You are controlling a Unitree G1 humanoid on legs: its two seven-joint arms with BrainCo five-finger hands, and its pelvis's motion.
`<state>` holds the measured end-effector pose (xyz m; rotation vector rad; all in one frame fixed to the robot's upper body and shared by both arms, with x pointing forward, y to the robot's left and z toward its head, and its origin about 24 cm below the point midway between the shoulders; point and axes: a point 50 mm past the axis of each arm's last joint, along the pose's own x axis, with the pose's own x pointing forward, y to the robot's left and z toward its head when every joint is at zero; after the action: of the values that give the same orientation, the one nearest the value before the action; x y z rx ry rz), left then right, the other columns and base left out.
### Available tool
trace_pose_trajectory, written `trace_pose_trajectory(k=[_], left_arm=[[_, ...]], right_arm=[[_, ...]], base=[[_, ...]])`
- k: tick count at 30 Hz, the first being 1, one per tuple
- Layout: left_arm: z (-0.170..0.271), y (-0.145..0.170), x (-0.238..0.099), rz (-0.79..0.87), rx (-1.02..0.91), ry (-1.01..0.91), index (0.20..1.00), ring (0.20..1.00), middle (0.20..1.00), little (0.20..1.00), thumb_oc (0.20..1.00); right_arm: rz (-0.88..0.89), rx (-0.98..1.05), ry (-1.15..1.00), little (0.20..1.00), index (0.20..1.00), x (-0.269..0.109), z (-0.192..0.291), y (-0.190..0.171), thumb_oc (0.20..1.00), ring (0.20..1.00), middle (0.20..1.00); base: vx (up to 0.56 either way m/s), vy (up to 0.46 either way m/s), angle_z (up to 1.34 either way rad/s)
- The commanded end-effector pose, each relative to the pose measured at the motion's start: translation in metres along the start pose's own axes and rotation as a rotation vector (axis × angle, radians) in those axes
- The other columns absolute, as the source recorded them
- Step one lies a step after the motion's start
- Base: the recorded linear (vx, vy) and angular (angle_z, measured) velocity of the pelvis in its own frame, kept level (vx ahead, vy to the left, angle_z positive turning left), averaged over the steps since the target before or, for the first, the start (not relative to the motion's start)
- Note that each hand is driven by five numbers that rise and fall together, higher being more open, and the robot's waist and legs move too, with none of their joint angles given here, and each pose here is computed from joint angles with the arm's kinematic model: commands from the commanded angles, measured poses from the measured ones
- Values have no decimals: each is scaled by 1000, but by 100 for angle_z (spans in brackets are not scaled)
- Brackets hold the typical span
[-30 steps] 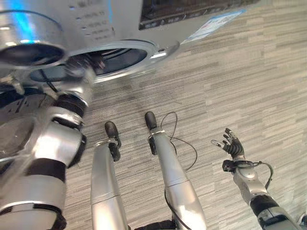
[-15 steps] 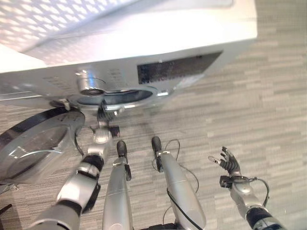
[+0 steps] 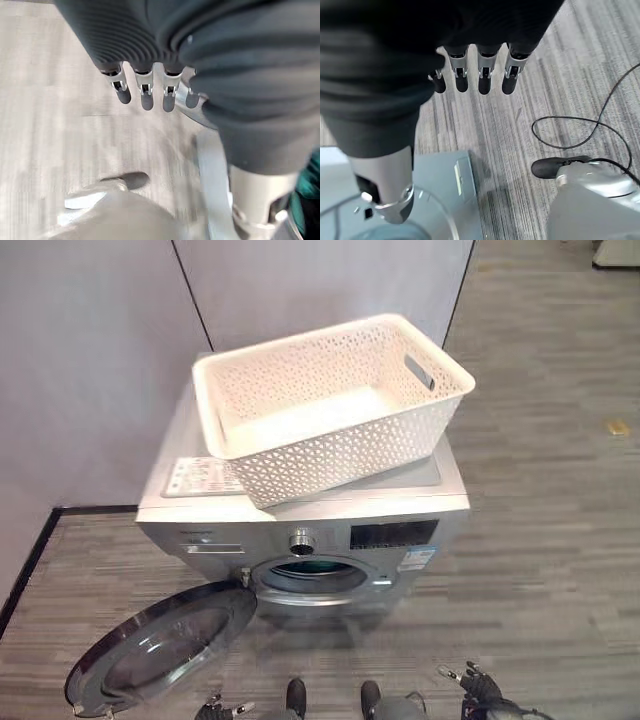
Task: Grab the laundry basket,head to the washer,open it,put in the laundry and shut it.
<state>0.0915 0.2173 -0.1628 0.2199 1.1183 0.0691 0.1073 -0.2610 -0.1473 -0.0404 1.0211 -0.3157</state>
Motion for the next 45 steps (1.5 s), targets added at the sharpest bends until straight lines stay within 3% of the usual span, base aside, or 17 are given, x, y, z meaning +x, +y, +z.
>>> trace_pose_trajectory(k=[1,9,17,24,27,34,38,40,45], left_arm=[[43,6,7,4,3,-143,1000,1000,1000,1000,1000],[87,19,-4,20,178,-411,1000,1000,1000,1000,1000],[153,65,-54,83,113,-817,1000,1000,1000,1000,1000],[187,108,-90,247,37,-1018,1000,1000,1000,1000,1000],[201,126,-92,307,-19,-1038,1000,1000,1000,1000,1000],[228,235,-129,770,109,-962,1000,1000,1000,1000,1000],[233,272,-147,882,175,-860,1000,1000,1000,1000,1000],[237,287,-156,924,191,-815,1000,1000,1000,1000,1000],[265,289,-162,911,189,-809,1000,1000,1000,1000,1000]], right_arm=[[5,-46,-42,1000,1000,3,15,-8,1000,1000,1000],[-36,-184,-27,1000,1000,2,16,-28,1000,1000,1000],[-213,-258,-73,1000,1000,-8,40,-94,1000,1000,1000],[-144,-247,28,1000,1000,-11,7,-82,1000,1000,1000],[-106,-253,87,1000,1000,-11,-8,-69,1000,1000,1000],[25,-290,126,1000,1000,-10,-23,-40,1000,1000,1000],[76,-336,158,1000,1000,-14,-35,-36,1000,1000,1000],[130,-396,160,1000,1000,-16,-39,-33,1000,1000,1000],[163,-331,110,1000,1000,-20,-35,-38,1000,1000,1000]], base=[[52,-39,36],[-58,-71,44],[-121,-30,85],[-83,134,4],[27,366,-27],[-94,354,-72],[-37,153,-48],[17,127,-49],[-47,47,21]])
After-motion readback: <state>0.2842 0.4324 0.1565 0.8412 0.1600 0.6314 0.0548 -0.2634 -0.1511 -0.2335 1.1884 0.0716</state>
